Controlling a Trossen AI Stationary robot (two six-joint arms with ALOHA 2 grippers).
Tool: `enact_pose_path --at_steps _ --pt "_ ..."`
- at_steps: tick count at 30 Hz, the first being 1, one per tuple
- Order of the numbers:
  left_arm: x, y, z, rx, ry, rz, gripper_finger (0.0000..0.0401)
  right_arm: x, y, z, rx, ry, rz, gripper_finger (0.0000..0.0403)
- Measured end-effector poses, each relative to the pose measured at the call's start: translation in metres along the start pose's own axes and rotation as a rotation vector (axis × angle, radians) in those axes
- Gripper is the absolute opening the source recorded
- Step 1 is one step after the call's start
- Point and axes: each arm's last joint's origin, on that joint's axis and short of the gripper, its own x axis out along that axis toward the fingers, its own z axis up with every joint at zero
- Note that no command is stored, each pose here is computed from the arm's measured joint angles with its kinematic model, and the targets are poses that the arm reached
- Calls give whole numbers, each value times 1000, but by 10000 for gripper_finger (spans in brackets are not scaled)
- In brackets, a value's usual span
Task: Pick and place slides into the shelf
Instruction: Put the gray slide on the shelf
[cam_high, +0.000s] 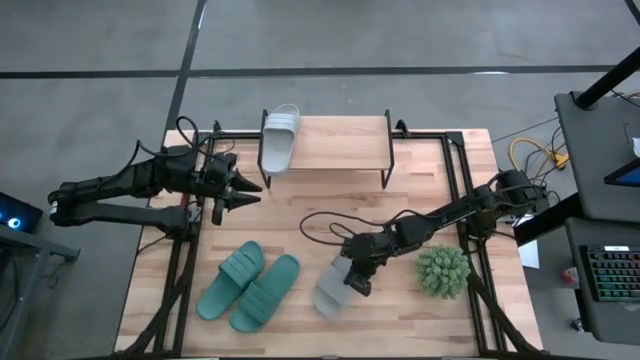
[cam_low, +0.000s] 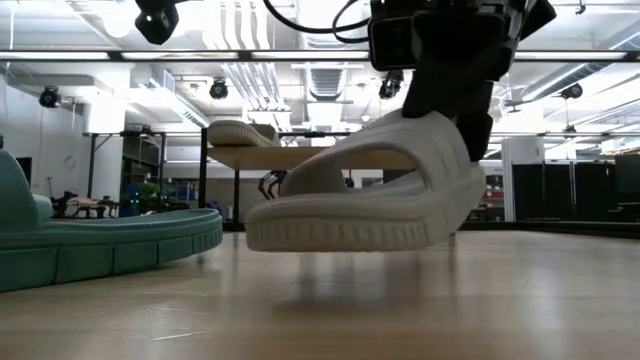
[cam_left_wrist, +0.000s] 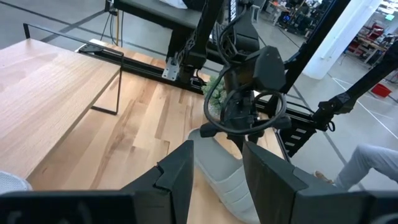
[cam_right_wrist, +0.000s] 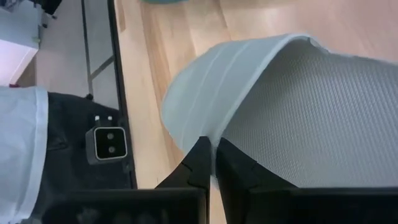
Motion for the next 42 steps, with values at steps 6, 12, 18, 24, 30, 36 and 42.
enact_pose_path --at_steps 6,12,18,24,30,36,42 --pt "0 0 0 0 -1 0 123 -2 1 5 -7 -79 -60 9" --pt "0 0 0 0 -1 0 123 -5 3 11 -9 -173 -124 9" --pt "0 0 0 1 -1 0 123 -8 10 17 -9 -232 -141 9" --pt "0 0 -1 3 5 1 123 -13 17 27 -8 -318 -177 9" --pt "-1 1 -5 12 45 12 123 -22 29 40 -11 -437 -227 9" --pt "-1 1 -5 10 54 15 123 -36 45 55 -51 -520 -310 8" --pt "-1 1 -5 10 53 15 123 -57 62 69 -106 -581 -429 8"
